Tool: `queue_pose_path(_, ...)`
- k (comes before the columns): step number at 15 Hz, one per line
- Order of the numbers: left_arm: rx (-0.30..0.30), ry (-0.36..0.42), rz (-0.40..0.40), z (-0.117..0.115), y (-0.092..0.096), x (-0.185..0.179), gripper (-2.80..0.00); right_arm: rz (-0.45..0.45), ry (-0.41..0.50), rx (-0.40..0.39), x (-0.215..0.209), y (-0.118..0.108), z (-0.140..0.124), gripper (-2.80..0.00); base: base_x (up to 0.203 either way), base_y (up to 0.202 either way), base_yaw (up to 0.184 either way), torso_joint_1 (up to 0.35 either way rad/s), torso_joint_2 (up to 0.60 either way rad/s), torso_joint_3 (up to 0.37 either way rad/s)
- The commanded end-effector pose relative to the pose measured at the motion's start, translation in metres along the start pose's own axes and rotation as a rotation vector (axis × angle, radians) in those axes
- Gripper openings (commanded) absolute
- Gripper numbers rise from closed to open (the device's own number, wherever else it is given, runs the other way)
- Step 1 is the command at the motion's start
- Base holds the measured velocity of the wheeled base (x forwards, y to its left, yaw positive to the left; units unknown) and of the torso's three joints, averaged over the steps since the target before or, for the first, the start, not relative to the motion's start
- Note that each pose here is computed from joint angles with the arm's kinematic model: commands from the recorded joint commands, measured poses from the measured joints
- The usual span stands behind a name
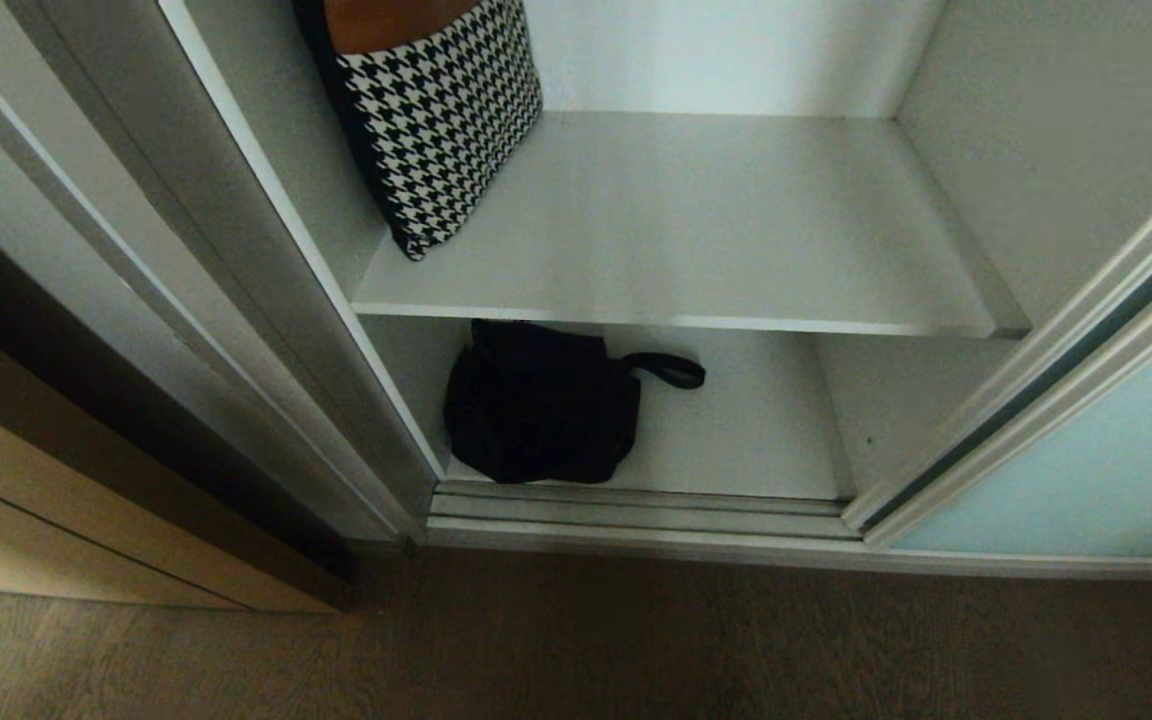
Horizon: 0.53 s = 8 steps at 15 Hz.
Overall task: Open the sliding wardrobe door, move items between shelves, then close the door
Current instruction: Close the door
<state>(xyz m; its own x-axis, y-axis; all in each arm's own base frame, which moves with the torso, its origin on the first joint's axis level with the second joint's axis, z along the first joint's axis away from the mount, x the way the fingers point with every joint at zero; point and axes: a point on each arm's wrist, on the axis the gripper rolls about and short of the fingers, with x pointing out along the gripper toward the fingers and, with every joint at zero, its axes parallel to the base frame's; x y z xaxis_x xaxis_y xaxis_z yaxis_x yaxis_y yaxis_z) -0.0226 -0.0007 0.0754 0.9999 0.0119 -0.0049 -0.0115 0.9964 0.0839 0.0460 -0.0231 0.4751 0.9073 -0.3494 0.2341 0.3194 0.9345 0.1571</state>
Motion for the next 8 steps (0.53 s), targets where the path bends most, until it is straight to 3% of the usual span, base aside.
queue_pose_path(1, 0.000, 0.001, 0.000, 0.0001, 0.0000, 0.0001, -2.80, -0.022, 0.046, 0.020, 0.0184, -0.0055, -0.0072, -2.80, 0.000, 0.000, 0.000, 0.000, 0.00, 0.000)
queue_pose_path(8, 0.000, 0.001, 0.000, 0.0001, 0.0000, 0.0001, -2.80, -0.133, 0.023, 0.045, 0.0206, -0.0147, -0.0060, -2.80, 0.000, 0.000, 0.000, 0.000, 0.00, 0.000)
